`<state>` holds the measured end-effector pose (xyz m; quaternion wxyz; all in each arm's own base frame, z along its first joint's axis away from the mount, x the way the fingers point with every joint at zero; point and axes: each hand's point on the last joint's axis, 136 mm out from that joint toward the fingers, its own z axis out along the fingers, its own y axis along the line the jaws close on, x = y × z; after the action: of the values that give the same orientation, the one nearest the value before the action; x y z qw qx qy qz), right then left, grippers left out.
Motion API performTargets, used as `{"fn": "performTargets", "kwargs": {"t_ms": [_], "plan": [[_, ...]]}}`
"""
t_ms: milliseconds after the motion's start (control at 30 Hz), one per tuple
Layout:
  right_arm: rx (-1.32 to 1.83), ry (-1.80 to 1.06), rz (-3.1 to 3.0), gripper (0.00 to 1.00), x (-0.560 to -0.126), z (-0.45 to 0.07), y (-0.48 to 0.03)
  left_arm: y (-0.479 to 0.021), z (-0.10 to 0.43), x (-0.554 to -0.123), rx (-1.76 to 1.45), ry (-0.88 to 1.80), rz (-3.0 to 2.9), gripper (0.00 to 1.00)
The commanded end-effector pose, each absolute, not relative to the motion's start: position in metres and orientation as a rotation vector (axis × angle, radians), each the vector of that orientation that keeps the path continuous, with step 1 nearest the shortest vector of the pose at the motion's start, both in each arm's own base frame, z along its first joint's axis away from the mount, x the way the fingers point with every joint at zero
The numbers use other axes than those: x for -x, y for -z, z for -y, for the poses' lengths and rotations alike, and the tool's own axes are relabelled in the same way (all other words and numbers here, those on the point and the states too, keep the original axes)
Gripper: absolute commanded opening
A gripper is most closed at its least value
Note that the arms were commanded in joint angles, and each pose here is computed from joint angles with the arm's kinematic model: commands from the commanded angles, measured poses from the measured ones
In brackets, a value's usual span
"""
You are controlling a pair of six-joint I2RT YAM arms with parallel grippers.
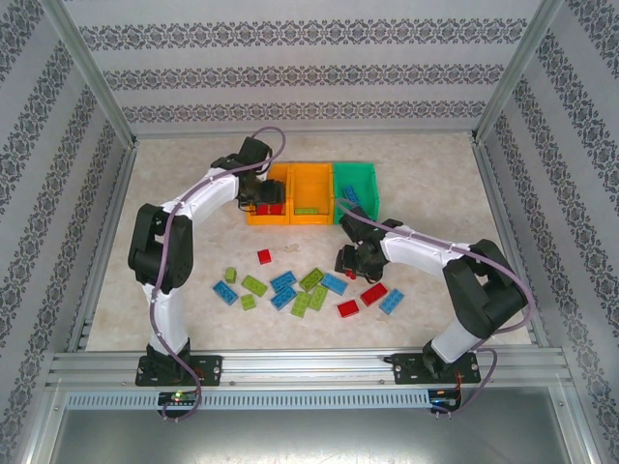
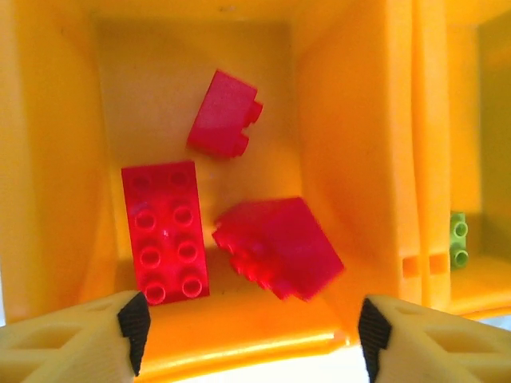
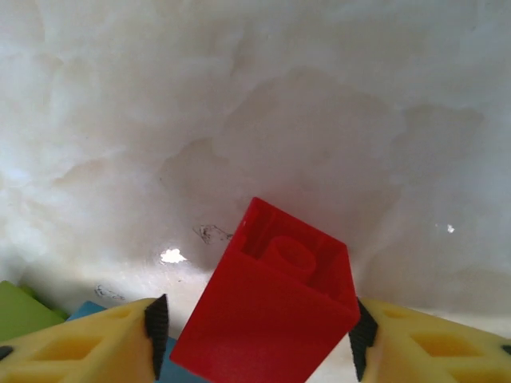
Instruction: Sort the legos into containers by color
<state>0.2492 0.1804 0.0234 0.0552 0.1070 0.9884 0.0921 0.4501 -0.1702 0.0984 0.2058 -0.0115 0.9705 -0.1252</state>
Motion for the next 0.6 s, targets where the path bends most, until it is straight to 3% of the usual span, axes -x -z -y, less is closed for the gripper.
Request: {"fn": "performTargets", "kwargs": {"t_ms": [0,133,300,567], "plan": [[-0.329,-0.269,-3.024,0.61,-0.249,-0.185,-0.023,-0.126,0.164,-0.447,0.051,0.377,-2.607,0.82],[-0.32,-0.24,-3.006,0.5,-0.254,-0.184,-0.024,-0.139,0.156,-0.436,0.046,0.36,-2.534,0.99],[-0.235,-0.212,-2.933,0.34,-0.271,-0.194,-0.041,-0.144,0.143,-0.421,0.032,0.308,-2.498,0.99],[0.006,-0.421,-2.65,0.3,-0.328,-0.258,-0.117,-0.133,0.124,-0.392,0.048,0.245,-2.495,0.99]]}}
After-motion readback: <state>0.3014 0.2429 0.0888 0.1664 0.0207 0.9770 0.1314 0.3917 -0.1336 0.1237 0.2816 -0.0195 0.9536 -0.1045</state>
